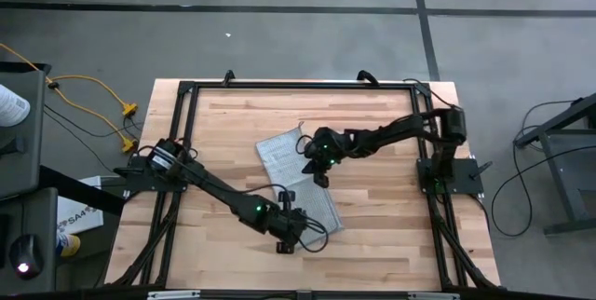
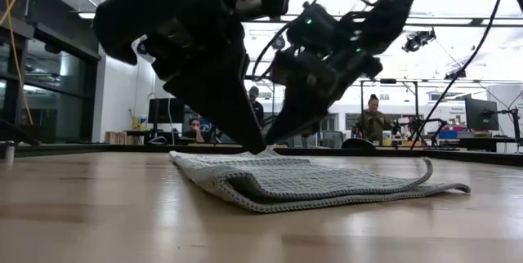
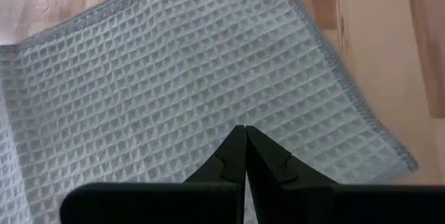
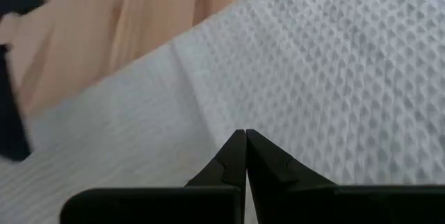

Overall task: Fold microfiber towels
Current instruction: Fold the grey towel

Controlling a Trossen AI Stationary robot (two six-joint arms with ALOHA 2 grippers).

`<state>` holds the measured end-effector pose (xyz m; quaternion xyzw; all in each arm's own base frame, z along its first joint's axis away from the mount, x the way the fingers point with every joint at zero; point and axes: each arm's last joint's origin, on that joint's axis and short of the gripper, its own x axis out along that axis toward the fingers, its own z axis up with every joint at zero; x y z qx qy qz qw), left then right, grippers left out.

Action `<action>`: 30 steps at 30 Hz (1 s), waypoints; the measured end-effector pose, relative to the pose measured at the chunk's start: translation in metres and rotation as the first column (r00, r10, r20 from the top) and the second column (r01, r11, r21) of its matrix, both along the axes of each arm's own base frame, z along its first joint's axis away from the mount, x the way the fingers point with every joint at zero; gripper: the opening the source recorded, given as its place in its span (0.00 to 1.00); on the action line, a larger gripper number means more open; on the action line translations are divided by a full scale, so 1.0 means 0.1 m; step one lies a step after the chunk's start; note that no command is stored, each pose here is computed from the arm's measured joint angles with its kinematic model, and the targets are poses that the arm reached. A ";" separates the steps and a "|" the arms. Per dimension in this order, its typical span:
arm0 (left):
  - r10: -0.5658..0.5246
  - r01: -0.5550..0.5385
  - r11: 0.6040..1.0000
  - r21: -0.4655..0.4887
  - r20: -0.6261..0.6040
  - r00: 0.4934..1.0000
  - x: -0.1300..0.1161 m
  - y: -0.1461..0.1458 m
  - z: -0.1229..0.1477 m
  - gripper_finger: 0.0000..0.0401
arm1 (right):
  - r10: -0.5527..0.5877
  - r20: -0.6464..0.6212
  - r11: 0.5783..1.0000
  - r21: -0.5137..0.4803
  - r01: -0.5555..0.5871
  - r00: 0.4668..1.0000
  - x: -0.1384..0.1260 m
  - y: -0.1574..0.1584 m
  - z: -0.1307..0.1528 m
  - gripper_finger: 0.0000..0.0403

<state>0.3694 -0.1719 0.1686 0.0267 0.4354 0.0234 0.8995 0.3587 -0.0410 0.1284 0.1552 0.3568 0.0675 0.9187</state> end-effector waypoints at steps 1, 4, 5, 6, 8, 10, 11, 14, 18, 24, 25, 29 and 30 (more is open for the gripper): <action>-0.001 0.001 1.000 0.001 -0.001 1.000 0.00 -0.01 0.00 0.00 | -0.008 -0.006 1.000 -0.004 0.008 1.000 0.03 -0.02 -0.01 0.00; 0.003 -0.003 1.000 -0.003 -0.002 1.000 0.00 -0.01 -0.01 0.00 | -0.033 -0.043 0.999 -0.016 0.032 0.999 0.09 -0.06 -0.06 0.00; 0.003 -0.003 1.000 -0.004 -0.009 1.000 0.00 -0.01 -0.04 0.00 | -0.046 -0.057 0.999 -0.026 0.044 0.997 0.09 -0.07 -0.07 0.00; 0.005 -0.005 1.000 -0.009 -0.019 1.000 0.01 -0.01 -0.07 0.00 | -0.055 -0.081 0.998 -0.033 0.053 0.995 0.08 -0.07 -0.09 0.00; 0.004 -0.004 1.000 0.001 -0.052 0.999 0.01 -0.01 -0.16 0.00 | -0.072 -0.090 0.996 -0.055 0.067 0.993 0.09 -0.08 -0.09 0.00; 0.006 -0.006 1.000 -0.006 -0.059 0.998 0.03 -0.02 -0.23 0.00 | -0.078 -0.092 0.995 -0.073 0.072 0.993 0.09 -0.08 -0.08 0.00; 0.008 -0.009 1.000 -0.006 -0.060 0.998 0.04 -0.02 -0.24 0.00 | -0.079 -0.099 0.995 -0.071 0.072 0.992 0.08 -0.08 -0.09 0.00; 0.012 -0.013 1.000 -0.010 -0.065 0.998 0.04 -0.02 -0.25 0.00 | -0.093 -0.129 0.994 -0.078 0.083 0.987 0.06 -0.11 -0.11 0.00; 0.014 -0.014 1.000 0.003 -0.075 0.997 0.03 -0.02 -0.27 0.00 | -0.131 -0.178 0.987 -0.119 0.111 0.975 0.02 -0.12 -0.13 0.00; 0.033 -0.028 0.999 0.038 -0.158 0.987 -0.04 0.02 -0.31 0.00 | -0.152 -0.240 0.984 -0.127 0.124 0.959 -0.02 -0.12 -0.16 0.00; 0.035 -0.027 0.999 0.046 -0.172 0.984 -0.06 0.02 -0.31 0.00 | -0.162 -0.251 0.982 -0.131 0.133 0.954 -0.03 -0.11 -0.16 0.00; 0.040 -0.025 0.997 0.071 -0.215 0.976 -0.10 0.04 -0.32 0.00 | -0.199 -0.289 0.973 -0.170 0.154 0.937 -0.07 -0.08 -0.15 0.00; 0.043 -0.026 0.997 0.078 -0.224 0.974 -0.11 0.05 -0.33 0.00 | -0.208 -0.297 0.972 -0.172 0.162 0.932 -0.08 -0.07 -0.15 0.00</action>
